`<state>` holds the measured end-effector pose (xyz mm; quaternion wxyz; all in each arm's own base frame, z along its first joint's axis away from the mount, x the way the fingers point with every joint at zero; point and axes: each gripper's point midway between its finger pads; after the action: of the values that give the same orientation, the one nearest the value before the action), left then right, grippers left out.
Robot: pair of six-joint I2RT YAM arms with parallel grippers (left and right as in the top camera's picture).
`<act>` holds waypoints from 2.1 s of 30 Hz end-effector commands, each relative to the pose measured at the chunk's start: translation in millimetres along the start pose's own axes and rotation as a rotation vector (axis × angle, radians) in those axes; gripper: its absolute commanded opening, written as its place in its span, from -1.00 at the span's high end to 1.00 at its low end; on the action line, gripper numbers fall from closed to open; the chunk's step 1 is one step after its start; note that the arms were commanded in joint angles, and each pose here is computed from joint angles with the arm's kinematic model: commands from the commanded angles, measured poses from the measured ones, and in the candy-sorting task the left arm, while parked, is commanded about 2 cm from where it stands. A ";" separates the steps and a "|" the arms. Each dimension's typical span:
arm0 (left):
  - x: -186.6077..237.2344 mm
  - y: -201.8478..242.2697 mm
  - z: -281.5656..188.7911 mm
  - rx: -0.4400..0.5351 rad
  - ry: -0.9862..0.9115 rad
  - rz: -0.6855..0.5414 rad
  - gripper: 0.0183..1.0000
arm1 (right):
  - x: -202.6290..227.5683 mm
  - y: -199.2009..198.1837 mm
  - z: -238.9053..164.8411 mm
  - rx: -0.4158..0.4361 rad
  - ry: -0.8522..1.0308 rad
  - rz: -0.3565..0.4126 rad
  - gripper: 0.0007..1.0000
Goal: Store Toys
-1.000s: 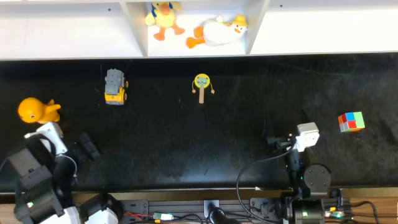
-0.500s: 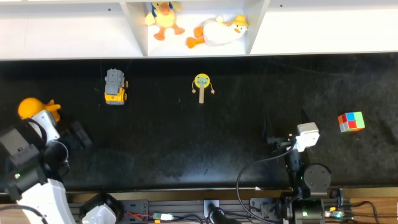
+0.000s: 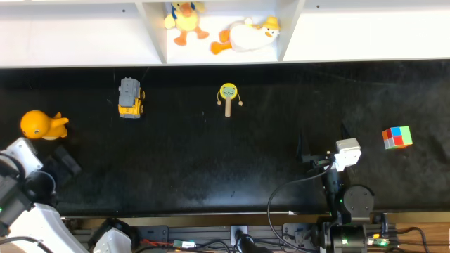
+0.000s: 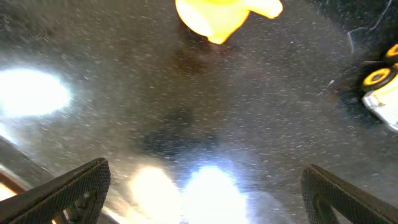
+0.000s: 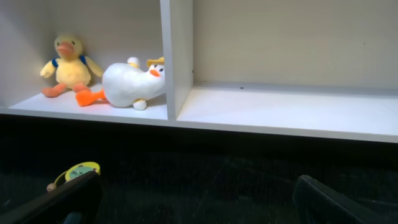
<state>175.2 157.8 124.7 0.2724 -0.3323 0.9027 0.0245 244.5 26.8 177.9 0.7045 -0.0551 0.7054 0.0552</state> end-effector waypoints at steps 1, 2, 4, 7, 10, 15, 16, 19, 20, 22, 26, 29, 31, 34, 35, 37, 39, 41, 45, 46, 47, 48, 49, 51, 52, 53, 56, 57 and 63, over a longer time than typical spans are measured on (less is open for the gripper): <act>-21.7 2.0 -6.9 -0.012 -0.073 0.209 -1.00 | 3.9 -1.2 0.3 0.006 0.002 0.009 -0.99; -23.4 4.3 -6.6 -0.025 -0.077 0.224 -1.00 | 3.9 -1.2 0.3 0.006 0.002 0.009 -0.99; -27.4 9.8 -5.6 -0.056 -0.084 0.259 -1.00 | 3.9 -1.2 0.3 0.006 0.002 0.009 -0.99; -34.0 13.8 -2.4 -0.076 -0.095 0.326 -0.99 | 3.9 -1.2 0.3 0.006 0.002 0.009 -0.99; -42.0 15.8 0.9 -0.083 -0.114 0.344 -1.00 | 3.9 -1.2 0.3 0.006 0.002 0.009 -0.99; -49.7 18.4 5.5 -0.090 -0.130 0.352 -1.00 | 3.9 -1.2 0.3 0.006 0.002 0.009 -0.99; -49.3 19.8 6.2 -0.096 -0.125 0.350 -1.00 | 3.9 -1.2 0.3 0.006 0.002 0.009 -0.99; -50.2 19.6 6.4 -0.095 -0.129 0.350 -1.00 | 3.9 -1.2 0.3 0.006 0.002 0.009 -0.99; -50.5 19.8 6.4 -0.096 -0.130 0.351 -1.00 | 3.9 -1.2 0.3 0.006 0.002 0.009 -0.99; -55.0 20.4 6.0 -0.102 -0.146 0.355 -1.00 | 3.9 -1.2 0.3 0.006 0.002 0.009 -0.99; -65.7 22.1 8.2 -0.111 -0.180 0.363 -1.00 | 3.9 -1.2 0.3 0.006 0.002 0.009 -1.00; -74.9 24.2 13.9 -0.112 -0.197 0.367 -1.00 | 3.9 -1.2 0.3 0.006 0.002 0.009 -0.99; -77.8 23.3 16.8 -0.101 -0.195 0.382 -1.00 | 3.9 -1.2 0.3 0.006 0.002 0.009 -0.99; -81.5 18.8 22.2 -0.064 -0.189 0.416 -1.00 | 3.9 -1.2 0.3 0.006 0.002 0.009 -0.99; -83.1 19.3 24.2 -0.062 -0.185 0.418 -1.00 | 3.9 -1.2 0.3 0.006 0.002 0.009 -0.99; -85.8 20.8 28.5 -0.061 -0.178 0.429 -0.99 | 3.9 -1.2 0.3 0.006 0.002 0.009 -0.99; -90.4 21.7 32.2 -0.059 -0.185 0.434 -0.98 | 3.9 -1.2 0.3 0.006 0.002 0.009 -0.99; -94.7 20.5 35.3 -0.048 -0.198 0.441 -0.97 | 3.9 -1.2 0.3 0.006 0.002 0.009 -0.99; -101.7 13.3 42.5 0.004 -0.227 0.450 -0.95 | 3.9 -1.2 0.3 0.006 0.002 0.009 -0.99; -102.1 12.0 44.5 0.015 -0.228 0.450 -0.95 | 3.9 -1.2 0.3 0.006 0.002 0.009 -0.99; -102.3 11.1 46.4 0.024 -0.229 0.450 -0.95 | 3.9 -1.2 0.3 0.006 0.002 0.009 -0.99; -102.3 10.7 48.1 0.029 -0.227 0.450 -0.95 | 3.9 -1.2 0.3 0.006 0.002 0.009 -0.99; -102.2 10.4 50.1 0.035 -0.226 0.449 -0.95 | 3.9 -1.2 0.3 0.006 0.002 0.009 -0.99; -103.5 7.9 52.2 0.053 -0.233 0.456 -0.95 | 3.9 -1.2 0.3 0.006 0.002 0.009 -0.99; -104.9 5.7 53.1 0.066 -0.241 0.462 -0.95 | 3.9 -1.2 0.3 0.006 0.002 0.009 -0.99; -105.9 4.4 53.6 0.074 -0.246 0.468 -0.95 | 3.9 -1.2 0.3 0.006 0.002 0.009 -0.99; -108.4 1.0 54.6 0.094 -0.261 0.484 -0.95 | 3.9 -1.2 0.3 0.006 0.002 0.009 -0.99; -108.5 1.0 55.2 0.094 -0.261 0.486 -0.95 | 3.9 -1.2 0.3 0.006 0.002 0.009 -0.99; -111.9 -5.5 56.0 0.130 -0.286 0.519 -0.94 | 3.9 -1.2 0.3 0.006 0.002 0.009 -0.99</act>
<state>265.7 231.5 121.8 0.3781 -0.0946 0.9170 0.0852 244.5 26.8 177.9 0.7045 -0.0550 0.7054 0.0554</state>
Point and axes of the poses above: each gripper's point midway between its finger pads, its own z axis out along the fingers, its own y axis along the line the jaws close on, x = y × z, and after that the axes turned 1 degree about -z, right-handed
